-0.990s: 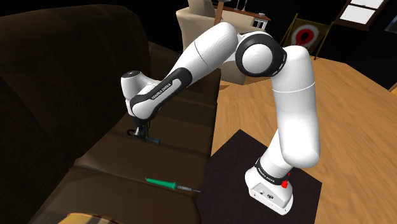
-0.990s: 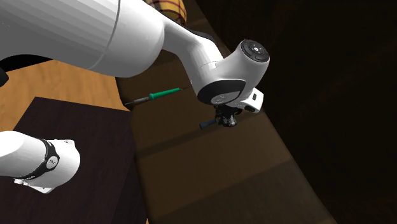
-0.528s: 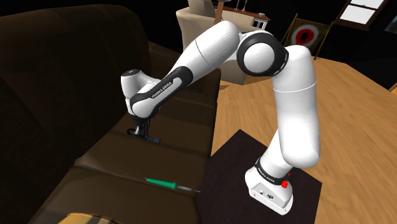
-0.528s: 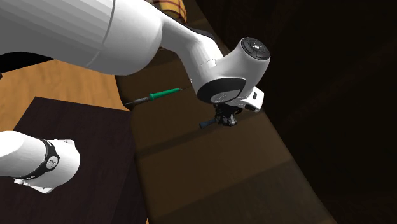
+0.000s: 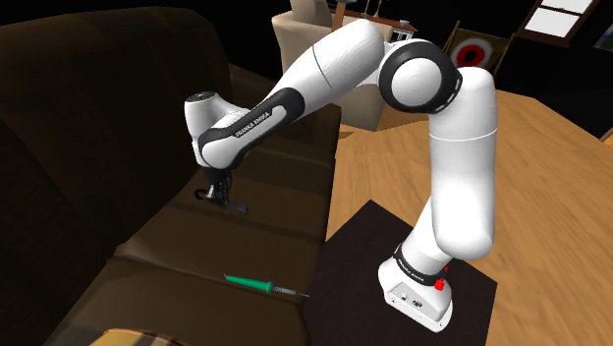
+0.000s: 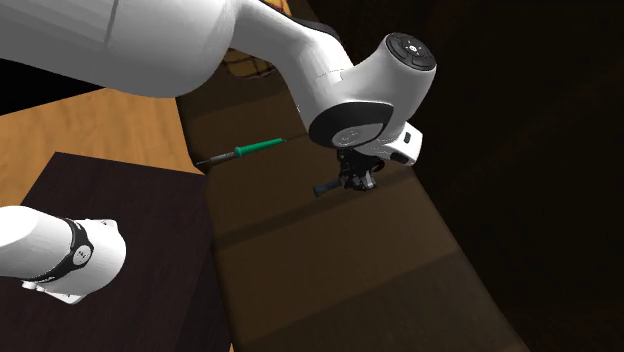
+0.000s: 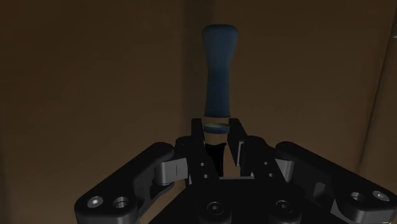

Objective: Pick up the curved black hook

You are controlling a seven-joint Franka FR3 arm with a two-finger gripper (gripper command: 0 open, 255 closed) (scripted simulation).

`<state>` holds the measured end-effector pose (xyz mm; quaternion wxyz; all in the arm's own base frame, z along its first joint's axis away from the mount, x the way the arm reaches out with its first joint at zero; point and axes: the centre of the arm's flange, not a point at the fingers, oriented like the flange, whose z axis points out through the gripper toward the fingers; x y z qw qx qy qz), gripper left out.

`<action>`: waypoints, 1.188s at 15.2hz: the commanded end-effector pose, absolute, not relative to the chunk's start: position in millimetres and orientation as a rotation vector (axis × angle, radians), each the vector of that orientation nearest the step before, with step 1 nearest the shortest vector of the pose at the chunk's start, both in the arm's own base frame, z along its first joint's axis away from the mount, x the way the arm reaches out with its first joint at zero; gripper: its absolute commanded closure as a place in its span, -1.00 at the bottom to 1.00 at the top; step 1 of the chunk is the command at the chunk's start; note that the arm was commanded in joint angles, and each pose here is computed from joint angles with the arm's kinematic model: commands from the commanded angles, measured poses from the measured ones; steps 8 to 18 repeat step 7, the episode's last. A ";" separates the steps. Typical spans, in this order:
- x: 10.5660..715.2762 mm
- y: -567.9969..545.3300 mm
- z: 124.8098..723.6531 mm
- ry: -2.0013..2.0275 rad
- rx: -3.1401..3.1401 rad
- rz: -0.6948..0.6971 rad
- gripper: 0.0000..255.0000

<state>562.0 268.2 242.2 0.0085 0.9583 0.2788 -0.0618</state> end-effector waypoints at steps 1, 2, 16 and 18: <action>562.9 268.9 253.9 0.871 2.995 -0.194 1.00; 562.9 268.9 259.1 0.871 2.995 -0.194 1.00; 562.9 268.9 275.8 0.871 2.995 -0.194 1.00; 562.9 268.9 275.8 0.871 2.995 -0.194 1.00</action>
